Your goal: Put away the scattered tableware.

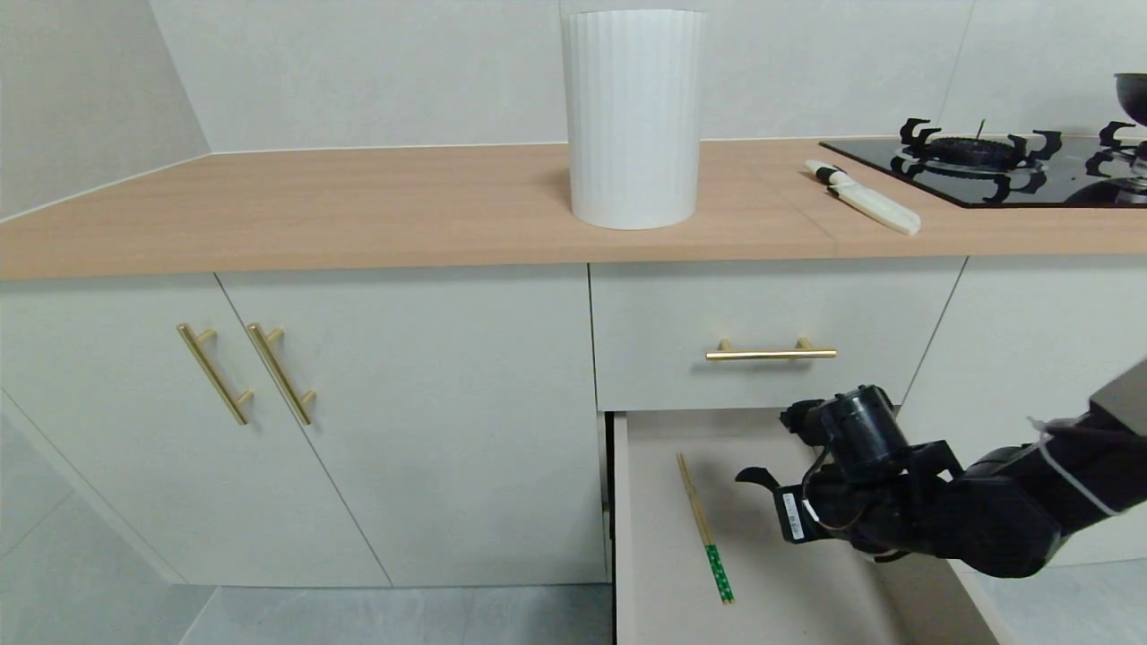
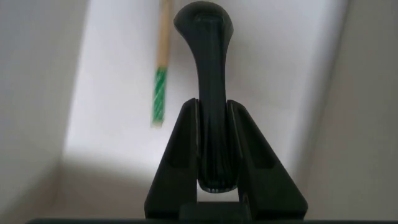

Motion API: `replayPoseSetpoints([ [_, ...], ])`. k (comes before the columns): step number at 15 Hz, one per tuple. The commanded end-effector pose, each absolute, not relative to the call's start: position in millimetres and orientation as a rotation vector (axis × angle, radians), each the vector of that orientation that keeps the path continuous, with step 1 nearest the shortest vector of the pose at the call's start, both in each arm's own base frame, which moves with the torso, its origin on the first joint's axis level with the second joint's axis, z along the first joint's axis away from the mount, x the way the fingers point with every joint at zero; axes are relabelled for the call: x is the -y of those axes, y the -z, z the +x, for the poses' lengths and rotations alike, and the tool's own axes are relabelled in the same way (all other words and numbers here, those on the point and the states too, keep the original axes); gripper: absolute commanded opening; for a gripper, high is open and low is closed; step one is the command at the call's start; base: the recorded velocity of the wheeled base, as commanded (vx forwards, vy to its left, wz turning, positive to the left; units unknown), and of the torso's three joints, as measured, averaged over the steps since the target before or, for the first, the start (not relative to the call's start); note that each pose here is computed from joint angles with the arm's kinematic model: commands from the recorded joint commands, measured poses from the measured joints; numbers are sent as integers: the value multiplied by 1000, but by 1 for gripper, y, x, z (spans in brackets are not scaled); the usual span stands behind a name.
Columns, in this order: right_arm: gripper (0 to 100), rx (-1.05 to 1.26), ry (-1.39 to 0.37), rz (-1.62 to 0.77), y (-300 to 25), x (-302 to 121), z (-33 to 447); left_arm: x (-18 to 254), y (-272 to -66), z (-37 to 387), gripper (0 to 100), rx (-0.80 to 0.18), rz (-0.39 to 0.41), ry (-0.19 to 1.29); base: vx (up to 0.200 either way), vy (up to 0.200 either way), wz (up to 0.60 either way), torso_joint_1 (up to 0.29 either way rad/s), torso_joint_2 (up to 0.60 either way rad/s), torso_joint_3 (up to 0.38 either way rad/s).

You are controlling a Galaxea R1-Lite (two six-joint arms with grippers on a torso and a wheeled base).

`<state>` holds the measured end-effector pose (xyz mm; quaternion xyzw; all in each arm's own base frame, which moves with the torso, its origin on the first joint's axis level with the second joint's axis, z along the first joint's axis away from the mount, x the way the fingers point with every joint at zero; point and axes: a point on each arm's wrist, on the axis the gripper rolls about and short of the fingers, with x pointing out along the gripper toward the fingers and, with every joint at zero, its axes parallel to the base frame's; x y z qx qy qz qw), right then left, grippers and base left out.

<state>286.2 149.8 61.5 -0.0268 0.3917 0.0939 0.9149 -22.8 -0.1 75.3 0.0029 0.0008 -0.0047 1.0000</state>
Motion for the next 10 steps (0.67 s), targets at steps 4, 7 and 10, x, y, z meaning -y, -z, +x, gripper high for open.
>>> replayPoseSetpoints([
  [4, 0, -889, -145, -90, 20, -157, 306, 0, -75, -23, 100, -3, 6, 9, 0, 0, 0, 0, 0, 0],
  [7, 0, -914, -133, -103, 37, -157, 308, 0, -75, -23, 100, -3, 6, 9, 0, 0, 0, 0, 0, 0],
  [10, 0, -934, -129, -113, 47, -157, 309, 0, -75, -23, 100, -3, 6, 9, 0, 0, 0, 0, 0, 0],
])
